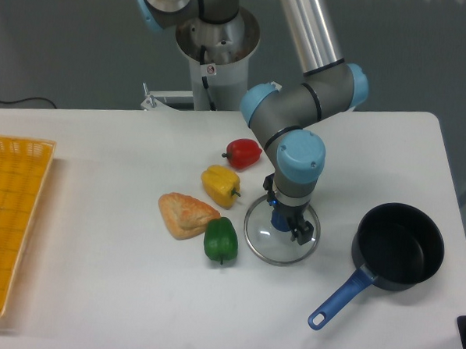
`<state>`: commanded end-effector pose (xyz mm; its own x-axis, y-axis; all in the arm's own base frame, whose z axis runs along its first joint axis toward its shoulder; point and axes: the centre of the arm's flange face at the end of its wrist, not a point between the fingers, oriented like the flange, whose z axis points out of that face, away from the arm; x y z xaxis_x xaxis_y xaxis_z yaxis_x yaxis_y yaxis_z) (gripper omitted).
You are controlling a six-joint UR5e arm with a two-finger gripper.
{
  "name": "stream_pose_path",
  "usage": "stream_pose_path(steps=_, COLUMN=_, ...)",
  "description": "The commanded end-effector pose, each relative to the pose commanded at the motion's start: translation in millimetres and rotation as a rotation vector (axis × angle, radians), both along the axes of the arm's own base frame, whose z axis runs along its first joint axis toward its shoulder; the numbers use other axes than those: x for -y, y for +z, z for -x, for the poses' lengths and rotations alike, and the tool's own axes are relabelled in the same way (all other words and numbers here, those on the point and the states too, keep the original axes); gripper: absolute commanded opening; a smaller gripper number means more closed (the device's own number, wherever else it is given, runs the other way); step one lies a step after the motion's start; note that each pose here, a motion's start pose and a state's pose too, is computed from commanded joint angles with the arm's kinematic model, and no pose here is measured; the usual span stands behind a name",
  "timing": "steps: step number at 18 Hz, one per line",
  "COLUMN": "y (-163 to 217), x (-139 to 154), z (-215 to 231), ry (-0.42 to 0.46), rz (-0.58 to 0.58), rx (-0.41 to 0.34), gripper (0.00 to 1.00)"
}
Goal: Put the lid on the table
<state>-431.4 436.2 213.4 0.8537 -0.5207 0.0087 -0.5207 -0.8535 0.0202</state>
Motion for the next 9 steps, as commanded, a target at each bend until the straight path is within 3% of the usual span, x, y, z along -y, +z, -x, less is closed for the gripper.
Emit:
stream_pose_path(steps=5, y=27, x=1, z=-3, ry=-0.003, rz=-0.016, rx=-0.028, gripper=1.0)
stream_pose_path(steps=9, y=59, x=1, z=-9, ry=-0.009, rz=0.001, rx=-0.001, gripper=1.0)
